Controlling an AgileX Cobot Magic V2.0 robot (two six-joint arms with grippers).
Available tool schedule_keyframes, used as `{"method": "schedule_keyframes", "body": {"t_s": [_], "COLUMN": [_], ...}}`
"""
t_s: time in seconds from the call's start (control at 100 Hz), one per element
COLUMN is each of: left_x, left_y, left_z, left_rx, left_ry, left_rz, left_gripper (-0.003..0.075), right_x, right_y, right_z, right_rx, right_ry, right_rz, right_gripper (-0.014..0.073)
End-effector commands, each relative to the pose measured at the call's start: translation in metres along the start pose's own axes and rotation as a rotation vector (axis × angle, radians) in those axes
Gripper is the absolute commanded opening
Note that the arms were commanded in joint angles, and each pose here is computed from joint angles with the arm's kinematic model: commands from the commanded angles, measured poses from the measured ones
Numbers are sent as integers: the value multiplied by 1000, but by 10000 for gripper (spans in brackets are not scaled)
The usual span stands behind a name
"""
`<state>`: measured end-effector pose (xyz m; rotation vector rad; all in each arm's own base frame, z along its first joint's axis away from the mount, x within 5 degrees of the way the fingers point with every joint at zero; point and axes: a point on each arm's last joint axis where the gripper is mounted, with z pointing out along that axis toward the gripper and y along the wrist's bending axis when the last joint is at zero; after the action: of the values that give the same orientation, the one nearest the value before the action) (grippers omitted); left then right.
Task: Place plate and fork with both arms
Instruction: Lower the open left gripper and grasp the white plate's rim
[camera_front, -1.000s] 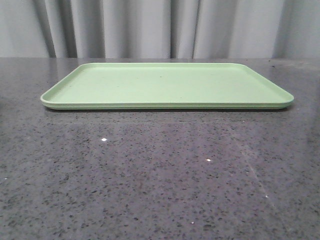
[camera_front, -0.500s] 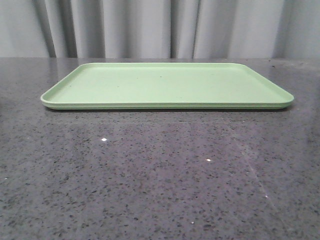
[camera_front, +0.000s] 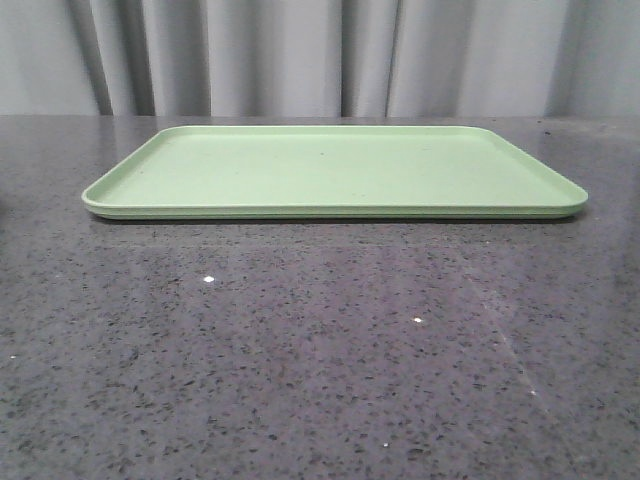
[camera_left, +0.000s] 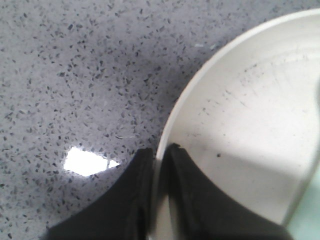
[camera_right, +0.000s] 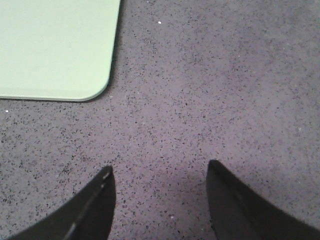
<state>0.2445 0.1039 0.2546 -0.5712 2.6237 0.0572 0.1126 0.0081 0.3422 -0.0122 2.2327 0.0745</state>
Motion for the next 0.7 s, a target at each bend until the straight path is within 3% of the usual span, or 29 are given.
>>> {"method": "schedule_keyframes", "body": {"t_s": [0.0, 0.42, 0.69], "left_x": [-9, -7, -8], "left_y": [1, 2, 10], "left_z": [-13, -36, -58], "left_rx": [-8, 60, 282], "left_ry": [-82, -154, -235], "left_rz": [6, -75, -181], "left_gripper": [-20, -18, -19], "right_x": [-14, -14, -14], "right_y": [0, 0, 0], "right_z": [-6, -6, -6], "right_rx": [-1, -1, -1], "right_ry": [-92, -92, -92], "right_rz": [-5, -5, -5], "right_gripper": [420, 420, 420]}}
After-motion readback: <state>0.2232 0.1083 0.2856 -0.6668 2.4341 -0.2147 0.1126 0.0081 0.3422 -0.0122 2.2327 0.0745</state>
